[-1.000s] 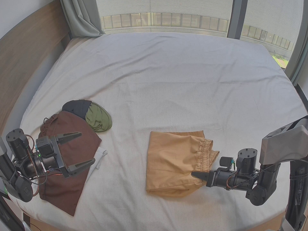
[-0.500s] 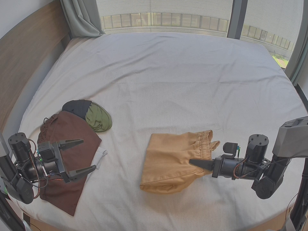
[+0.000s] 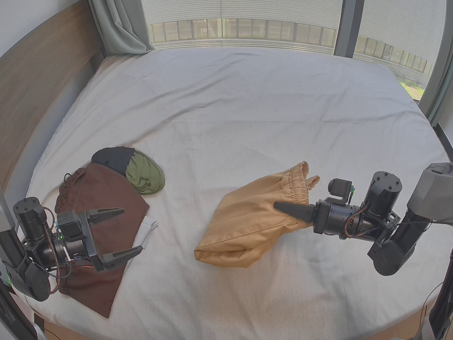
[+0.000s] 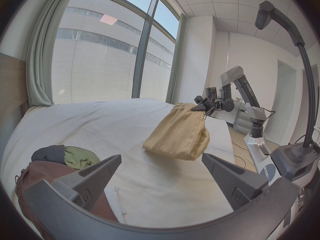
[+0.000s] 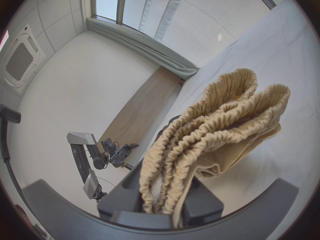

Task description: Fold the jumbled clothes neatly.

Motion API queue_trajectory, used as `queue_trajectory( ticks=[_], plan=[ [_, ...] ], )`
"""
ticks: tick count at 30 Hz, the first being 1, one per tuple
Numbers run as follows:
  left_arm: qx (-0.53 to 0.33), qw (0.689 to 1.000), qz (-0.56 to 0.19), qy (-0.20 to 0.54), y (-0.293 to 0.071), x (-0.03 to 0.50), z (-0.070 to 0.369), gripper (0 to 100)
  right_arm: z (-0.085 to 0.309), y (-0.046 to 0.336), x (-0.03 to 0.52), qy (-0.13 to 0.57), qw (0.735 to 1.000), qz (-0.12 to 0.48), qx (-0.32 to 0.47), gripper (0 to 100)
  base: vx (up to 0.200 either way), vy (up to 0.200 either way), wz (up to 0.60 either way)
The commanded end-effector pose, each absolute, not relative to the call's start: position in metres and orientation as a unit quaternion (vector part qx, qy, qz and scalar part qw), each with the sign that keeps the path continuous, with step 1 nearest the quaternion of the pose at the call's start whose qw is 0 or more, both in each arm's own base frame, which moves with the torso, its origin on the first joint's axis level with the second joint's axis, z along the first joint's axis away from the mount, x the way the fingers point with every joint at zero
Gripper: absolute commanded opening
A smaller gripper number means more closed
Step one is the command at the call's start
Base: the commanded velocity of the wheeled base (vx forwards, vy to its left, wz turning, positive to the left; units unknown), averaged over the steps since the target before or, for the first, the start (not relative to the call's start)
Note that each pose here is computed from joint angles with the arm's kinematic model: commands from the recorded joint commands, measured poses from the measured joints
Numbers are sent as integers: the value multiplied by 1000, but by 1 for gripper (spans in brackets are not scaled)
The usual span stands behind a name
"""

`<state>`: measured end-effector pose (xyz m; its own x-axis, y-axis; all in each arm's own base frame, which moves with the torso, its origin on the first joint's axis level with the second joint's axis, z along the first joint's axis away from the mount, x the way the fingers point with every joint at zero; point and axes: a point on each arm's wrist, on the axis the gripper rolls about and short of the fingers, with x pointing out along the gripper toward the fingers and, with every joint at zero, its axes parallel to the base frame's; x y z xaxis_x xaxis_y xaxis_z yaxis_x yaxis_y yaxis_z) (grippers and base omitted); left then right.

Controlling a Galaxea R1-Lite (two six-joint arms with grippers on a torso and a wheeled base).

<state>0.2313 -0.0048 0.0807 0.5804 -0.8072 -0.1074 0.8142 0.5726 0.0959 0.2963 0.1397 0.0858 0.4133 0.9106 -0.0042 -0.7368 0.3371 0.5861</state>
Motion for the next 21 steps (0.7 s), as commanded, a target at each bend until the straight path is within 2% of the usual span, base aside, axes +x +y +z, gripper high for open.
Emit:
queue_trajectory(
  ticks=[1,7,21],
  plan=[
    [66,886,-458,27,-5,231,80,100,101,138,306,147,794,527,266,0,0,0,0],
    [67,886,-458,26,-5,231,80,100,116,136,321,134,778,547,280,0,0,0,0],
    [68,886,-457,25,-5,231,81,100,127,139,332,117,773,553,289,0,0,0,0]
  ],
)
